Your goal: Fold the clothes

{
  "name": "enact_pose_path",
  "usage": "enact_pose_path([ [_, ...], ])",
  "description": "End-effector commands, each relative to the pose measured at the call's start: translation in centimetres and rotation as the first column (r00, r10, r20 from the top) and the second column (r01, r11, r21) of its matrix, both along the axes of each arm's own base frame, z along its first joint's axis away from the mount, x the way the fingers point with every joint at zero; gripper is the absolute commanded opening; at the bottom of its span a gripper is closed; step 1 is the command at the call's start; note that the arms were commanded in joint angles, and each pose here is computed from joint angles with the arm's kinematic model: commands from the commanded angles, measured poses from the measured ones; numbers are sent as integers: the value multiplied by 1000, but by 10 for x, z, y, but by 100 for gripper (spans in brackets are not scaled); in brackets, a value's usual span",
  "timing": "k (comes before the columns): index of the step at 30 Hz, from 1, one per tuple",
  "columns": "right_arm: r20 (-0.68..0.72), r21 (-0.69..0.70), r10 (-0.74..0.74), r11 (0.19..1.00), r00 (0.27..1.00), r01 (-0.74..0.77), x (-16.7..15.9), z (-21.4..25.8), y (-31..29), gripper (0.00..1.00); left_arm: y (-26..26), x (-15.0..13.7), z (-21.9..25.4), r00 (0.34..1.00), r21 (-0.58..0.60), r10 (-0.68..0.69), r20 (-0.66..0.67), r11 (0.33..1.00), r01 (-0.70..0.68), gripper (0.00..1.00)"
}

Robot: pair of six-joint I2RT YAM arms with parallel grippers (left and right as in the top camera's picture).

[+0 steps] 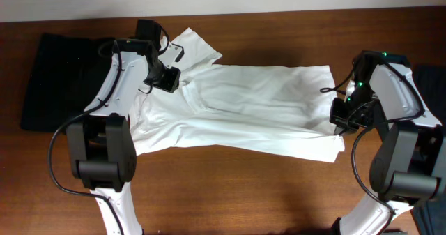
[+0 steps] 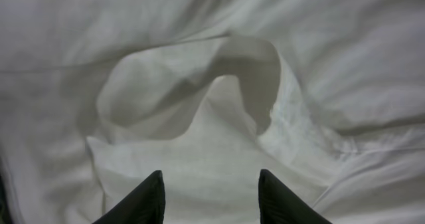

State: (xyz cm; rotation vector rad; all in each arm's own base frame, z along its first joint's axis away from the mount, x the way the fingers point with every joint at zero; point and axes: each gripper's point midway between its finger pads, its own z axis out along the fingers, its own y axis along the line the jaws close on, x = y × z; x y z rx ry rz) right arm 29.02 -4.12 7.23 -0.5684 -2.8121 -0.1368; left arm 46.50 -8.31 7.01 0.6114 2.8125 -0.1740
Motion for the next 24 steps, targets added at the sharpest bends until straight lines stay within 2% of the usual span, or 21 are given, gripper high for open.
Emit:
enact_pose_path([
  [1,110,70,37,997,993,-45,20,7,10,4,-14,7,9,998,-87,-15,54,996,20,50],
  [3,159,123,40,991,986,-60,30,7,19,4,-27,21,2,994,-133,-35,103,990,49,54],
  [5,163,121,40,991,986,-60,31,7,19,4,-48,30,-1,988,-195,-71,140,976,98,54],
  [10,165,121,38,991,986,-59,31,7,18,4,-72,12,-29,991,-196,-125,55,972,133,52],
  [14,171,119,38,991,985,-59,33,7,18,4,-57,6,-42,994,-91,-107,14,990,108,48],
  [16,172,119,37,991,984,-58,33,7,17,4,-55,7,-42,994,-79,-104,19,991,105,47],
  [18,172,119,37,991,984,-58,33,7,17,4,-50,10,-42,995,-49,-95,30,994,97,41],
  [21,172,119,37,991,984,-58,33,7,17,4,-49,12,-43,995,-41,-93,37,995,95,42],
  [23,171,119,37,991,984,-58,33,7,17,4,-55,2,-45,994,-71,-105,-5,992,104,33],
  [24,173,118,38,991,984,-59,34,7,17,4,-56,-3,-47,994,-78,-109,-25,991,107,22],
])
